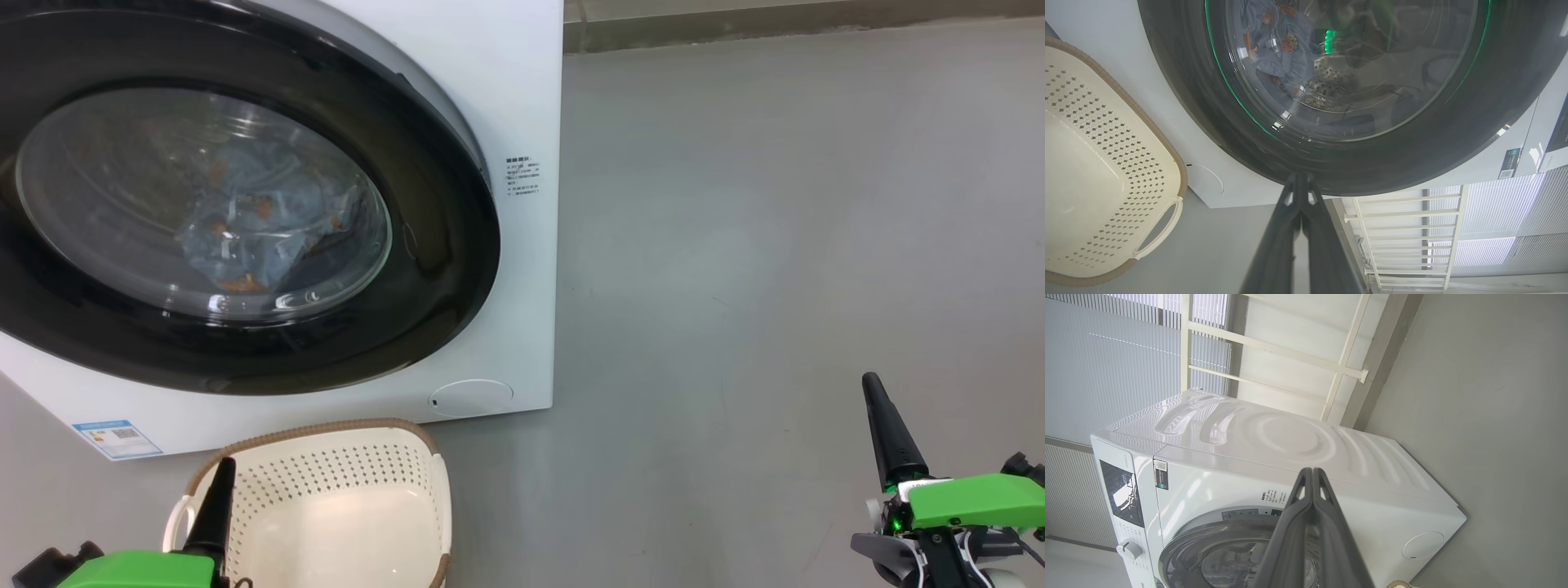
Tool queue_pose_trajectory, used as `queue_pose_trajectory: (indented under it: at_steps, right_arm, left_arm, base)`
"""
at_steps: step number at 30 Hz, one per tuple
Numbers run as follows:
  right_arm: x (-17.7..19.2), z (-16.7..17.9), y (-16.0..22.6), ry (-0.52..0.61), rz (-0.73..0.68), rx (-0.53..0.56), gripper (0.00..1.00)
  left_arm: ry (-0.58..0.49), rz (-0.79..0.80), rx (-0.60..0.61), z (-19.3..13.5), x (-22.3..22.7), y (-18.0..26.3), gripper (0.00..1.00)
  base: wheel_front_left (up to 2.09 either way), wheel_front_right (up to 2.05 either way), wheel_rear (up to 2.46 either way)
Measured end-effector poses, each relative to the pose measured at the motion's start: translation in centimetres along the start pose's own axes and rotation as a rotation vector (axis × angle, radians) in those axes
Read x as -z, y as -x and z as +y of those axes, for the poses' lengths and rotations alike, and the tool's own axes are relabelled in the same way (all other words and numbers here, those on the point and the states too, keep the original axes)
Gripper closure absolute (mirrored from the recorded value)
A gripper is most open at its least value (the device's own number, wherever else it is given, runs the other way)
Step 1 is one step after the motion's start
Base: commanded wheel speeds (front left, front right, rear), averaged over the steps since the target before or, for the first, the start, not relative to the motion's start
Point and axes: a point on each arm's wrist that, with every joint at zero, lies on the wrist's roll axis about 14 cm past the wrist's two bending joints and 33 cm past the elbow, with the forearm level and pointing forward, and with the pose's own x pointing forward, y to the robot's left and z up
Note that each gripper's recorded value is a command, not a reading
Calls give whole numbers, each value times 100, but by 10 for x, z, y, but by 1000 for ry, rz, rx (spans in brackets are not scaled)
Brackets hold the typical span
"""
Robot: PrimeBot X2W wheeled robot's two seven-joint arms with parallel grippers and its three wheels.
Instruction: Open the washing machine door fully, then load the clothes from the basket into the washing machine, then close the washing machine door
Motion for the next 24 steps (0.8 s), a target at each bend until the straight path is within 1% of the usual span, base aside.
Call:
queue_pose_trajectory:
  at_steps: [13,18,24]
  right_arm:
    - [-5,10,2,-133,-8,-29,100]
    - [-9,7,7,-196,-17,-25,100]
    - [-11,11,8,-241,-17,-38,100]
  left_arm:
    - [132,9,27,-8,0,1,100]
    - [194,11,39,-12,-1,2,100]
    - [237,19,49,-15,0,3,100]
  base:
    - [0,0,0]
    - [0,0,0]
    - [0,0,0]
